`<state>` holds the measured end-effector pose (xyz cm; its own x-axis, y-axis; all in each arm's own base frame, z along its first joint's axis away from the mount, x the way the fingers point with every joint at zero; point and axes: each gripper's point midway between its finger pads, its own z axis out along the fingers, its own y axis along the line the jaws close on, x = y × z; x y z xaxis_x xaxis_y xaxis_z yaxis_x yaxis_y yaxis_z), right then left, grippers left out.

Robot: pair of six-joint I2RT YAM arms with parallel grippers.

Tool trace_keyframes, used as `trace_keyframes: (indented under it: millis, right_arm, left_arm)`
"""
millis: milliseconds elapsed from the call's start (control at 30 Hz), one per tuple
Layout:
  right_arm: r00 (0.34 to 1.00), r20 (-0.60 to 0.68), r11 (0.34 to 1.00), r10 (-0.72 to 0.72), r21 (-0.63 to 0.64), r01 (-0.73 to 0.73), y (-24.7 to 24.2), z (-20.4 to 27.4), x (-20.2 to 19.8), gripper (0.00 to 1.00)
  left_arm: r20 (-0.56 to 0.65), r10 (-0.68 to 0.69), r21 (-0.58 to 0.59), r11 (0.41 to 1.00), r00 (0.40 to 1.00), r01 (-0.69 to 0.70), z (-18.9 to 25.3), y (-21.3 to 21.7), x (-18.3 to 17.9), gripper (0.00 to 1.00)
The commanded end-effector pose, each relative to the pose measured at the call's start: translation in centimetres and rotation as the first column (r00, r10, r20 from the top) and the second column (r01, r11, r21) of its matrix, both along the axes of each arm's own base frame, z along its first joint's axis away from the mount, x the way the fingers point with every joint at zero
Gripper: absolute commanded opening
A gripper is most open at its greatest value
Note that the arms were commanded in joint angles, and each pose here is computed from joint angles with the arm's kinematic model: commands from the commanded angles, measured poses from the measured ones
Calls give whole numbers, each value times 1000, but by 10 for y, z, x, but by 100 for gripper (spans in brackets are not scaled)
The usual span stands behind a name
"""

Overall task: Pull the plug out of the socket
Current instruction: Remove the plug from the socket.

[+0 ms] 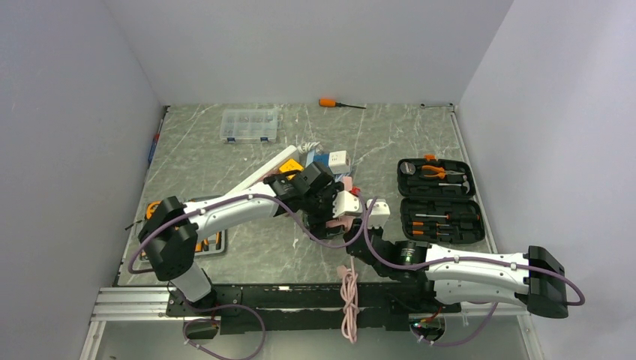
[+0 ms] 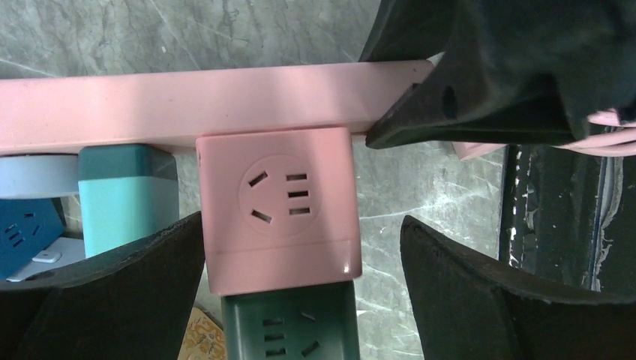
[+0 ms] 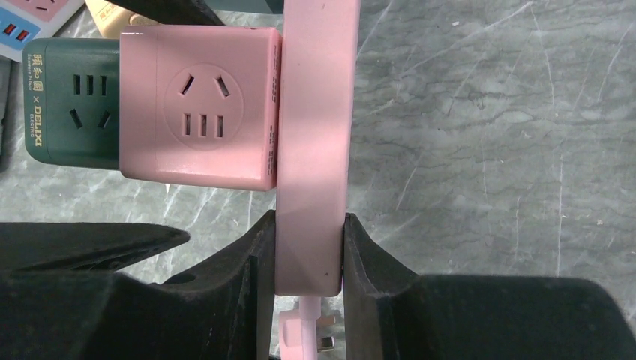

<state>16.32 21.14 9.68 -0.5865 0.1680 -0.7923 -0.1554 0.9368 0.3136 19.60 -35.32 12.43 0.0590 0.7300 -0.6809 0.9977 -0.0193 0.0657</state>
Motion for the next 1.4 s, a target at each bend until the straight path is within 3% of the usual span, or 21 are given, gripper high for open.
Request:
trace_keyframes:
  millis: [0, 200, 300, 533, 633, 933, 1367]
  right_arm:
    - [995, 103, 956, 11, 290, -41, 44, 70, 10, 0]
    - [994, 107, 956, 25, 289, -55, 46, 72, 9, 0]
    - [995, 92, 957, 23, 285, -49, 43, 66, 7, 0]
    - [1000, 23, 973, -2, 231, -3, 21, 29, 2, 0]
    - [1000, -14, 980, -24, 197, 26, 9, 11, 2, 0]
    - [986, -106, 989, -126, 67, 133, -29, -18, 0, 0]
    - [963, -176, 975, -205, -126, 185, -52, -45, -9, 0]
  left_arm:
    - [14, 4, -29, 1000, 1000, -3, 10, -18, 9, 98]
    - [58, 42, 0, 999, 997, -42, 3, -23, 21, 88]
    - [98, 60, 10, 998, 993, -62, 5, -20, 29, 76]
    - [152, 42, 66, 996, 987, -53, 7, -2, 30, 29]
    - [129, 9, 114, 993, 992, -24, 4, 5, 24, 0]
    - [199, -64, 176, 984, 978, 28, 5, 32, 22, 0]
    - [164, -58, 223, 975, 985, 20, 12, 77, 31, 0]
